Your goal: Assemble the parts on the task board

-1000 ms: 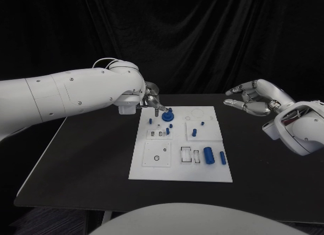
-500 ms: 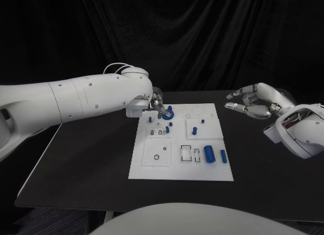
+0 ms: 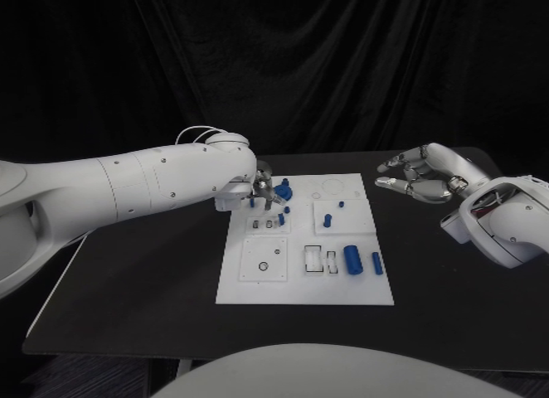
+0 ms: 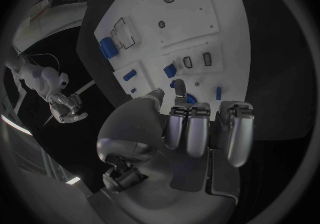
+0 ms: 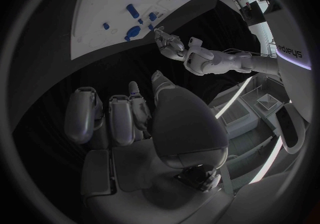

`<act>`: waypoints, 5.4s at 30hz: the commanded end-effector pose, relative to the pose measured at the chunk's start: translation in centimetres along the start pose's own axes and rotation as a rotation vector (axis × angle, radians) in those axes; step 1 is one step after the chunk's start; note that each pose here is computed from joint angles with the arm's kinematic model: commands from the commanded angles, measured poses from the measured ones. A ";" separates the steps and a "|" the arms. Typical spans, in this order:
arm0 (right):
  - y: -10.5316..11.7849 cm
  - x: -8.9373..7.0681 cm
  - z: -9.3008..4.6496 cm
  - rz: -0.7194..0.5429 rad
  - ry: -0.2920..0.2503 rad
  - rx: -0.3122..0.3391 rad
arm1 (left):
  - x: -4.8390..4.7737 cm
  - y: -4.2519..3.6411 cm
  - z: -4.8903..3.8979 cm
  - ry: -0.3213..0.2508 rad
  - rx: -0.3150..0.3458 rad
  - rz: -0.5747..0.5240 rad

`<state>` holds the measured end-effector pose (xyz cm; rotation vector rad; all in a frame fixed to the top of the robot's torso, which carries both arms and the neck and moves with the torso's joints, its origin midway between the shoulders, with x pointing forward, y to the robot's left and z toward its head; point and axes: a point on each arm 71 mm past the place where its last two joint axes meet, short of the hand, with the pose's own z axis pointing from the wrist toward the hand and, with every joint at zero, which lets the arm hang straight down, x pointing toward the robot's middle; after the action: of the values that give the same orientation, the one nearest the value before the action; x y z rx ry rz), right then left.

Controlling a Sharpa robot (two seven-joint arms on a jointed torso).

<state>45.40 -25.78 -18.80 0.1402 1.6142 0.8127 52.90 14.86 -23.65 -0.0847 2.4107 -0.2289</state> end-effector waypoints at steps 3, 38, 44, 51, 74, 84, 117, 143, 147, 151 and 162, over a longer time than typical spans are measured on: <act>-0.1 0.1 0.0 0.001 0.008 0.005 | -0.10 -0.34 0.41 -0.048 0.055 -0.033; -0.4 0.9 0.2 0.005 0.009 -0.022 | 2.45 0.78 2.37 -0.019 0.067 -0.065; -0.4 1.0 0.3 0.006 0.014 -0.020 | 2.51 0.52 2.47 -0.027 0.096 -0.070; -0.5 1.2 0.3 0.007 0.021 -0.016 | 2.61 0.49 2.61 -0.019 0.099 -0.067; -0.7 1.5 0.6 0.005 0.045 -0.014 | 3.63 0.53 3.14 0.013 0.087 -0.061; -0.7 1.7 0.8 0.006 0.057 -0.017 | 3.85 0.59 3.23 0.021 0.087 -0.060; -1.2 2.0 0.8 0.006 0.079 0.006 | 4.02 1.24 3.23 0.032 0.086 -0.061; -1.9 2.3 0.5 0.007 0.089 0.024 | 3.57 3.77 2.68 -0.046 0.048 -0.117; -2.0 2.3 0.4 0.007 0.092 0.028 | 3.69 3.73 2.69 -0.050 0.051 -0.121; -2.0 2.3 0.4 0.007 0.094 0.032 | 3.90 3.80 2.74 -0.048 0.047 -0.122; -2.1 2.2 0.3 0.016 0.089 0.039 | 4.62 4.19 2.93 -0.031 0.027 -0.123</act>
<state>45.98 -25.92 -21.63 0.1286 1.7044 0.8166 51.52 18.12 -29.39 -0.2179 2.3736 -0.3155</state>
